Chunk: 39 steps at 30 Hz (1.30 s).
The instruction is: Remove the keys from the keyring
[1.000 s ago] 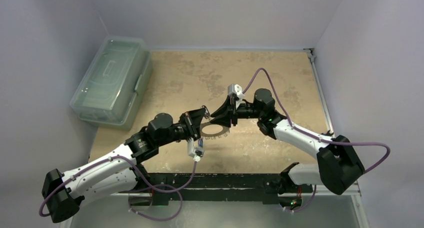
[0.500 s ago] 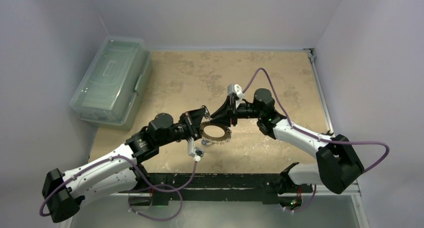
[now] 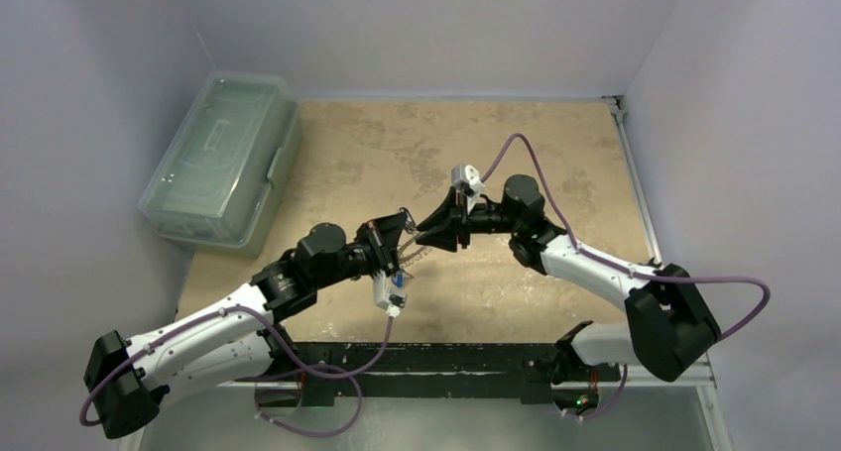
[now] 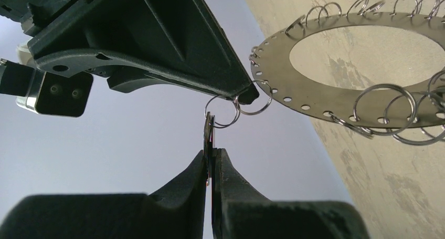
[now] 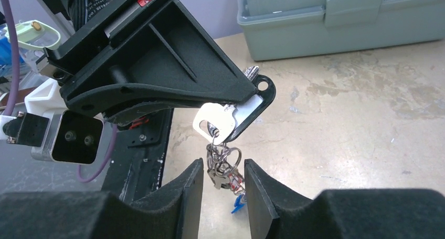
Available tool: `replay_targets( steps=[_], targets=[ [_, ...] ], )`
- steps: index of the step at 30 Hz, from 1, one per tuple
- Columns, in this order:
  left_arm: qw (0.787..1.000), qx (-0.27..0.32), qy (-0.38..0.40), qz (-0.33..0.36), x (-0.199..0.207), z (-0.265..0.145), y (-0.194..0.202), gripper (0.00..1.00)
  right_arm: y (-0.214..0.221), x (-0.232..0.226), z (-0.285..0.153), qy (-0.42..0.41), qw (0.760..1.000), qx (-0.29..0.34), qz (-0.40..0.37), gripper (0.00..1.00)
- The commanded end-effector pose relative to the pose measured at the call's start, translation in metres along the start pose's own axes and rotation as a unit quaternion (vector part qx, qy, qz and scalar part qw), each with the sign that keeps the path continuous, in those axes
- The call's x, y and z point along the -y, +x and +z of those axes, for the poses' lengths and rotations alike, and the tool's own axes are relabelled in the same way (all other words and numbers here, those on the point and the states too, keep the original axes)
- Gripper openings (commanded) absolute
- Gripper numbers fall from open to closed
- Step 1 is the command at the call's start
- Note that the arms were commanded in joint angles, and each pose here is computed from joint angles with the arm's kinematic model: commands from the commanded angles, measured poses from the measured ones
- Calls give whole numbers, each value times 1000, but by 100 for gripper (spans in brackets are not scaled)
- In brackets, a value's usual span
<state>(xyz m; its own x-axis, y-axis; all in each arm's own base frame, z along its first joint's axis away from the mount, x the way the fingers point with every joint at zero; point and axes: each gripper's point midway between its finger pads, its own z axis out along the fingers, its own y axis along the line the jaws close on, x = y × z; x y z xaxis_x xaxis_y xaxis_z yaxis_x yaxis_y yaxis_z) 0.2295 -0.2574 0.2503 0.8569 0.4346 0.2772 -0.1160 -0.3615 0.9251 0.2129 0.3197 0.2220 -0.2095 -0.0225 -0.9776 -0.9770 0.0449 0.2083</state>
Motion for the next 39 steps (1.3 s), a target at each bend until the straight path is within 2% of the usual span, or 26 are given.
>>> replay_targets(
  steps=[1,6,11,21,26,31,32,34,35,39],
  targets=[
    [999,-20,-44,-3,-28,-4,10,0,-14,1,2,0,1000,14,-21,37],
    [998,-36,-46,-26,-31,-7,18,0,-22,0,1,-1,999,14,-29,29],
    [998,-37,-44,-29,-33,-6,19,0,-19,5,2,12,1000,7,-28,26],
    [997,-39,-47,-40,-39,-5,21,0,-11,14,5,31,999,-7,-35,26],
    [997,-39,-46,-43,-39,-6,21,0,-14,15,4,34,999,-5,-41,18],
    [997,-38,-43,-46,-38,-6,21,0,-16,14,4,33,998,-3,-45,5],
    [997,-38,-43,-48,-38,-6,21,0,-17,14,4,33,998,-2,-46,6],
    [997,-38,-41,-50,-37,-6,21,0,-19,13,4,31,998,-1,-47,21],
    [997,-36,-41,-49,-37,-6,20,0,-20,12,4,30,998,0,-48,25],
    [998,-31,-37,-47,-35,-4,18,0,-25,9,4,25,998,5,-50,26]
  ],
)
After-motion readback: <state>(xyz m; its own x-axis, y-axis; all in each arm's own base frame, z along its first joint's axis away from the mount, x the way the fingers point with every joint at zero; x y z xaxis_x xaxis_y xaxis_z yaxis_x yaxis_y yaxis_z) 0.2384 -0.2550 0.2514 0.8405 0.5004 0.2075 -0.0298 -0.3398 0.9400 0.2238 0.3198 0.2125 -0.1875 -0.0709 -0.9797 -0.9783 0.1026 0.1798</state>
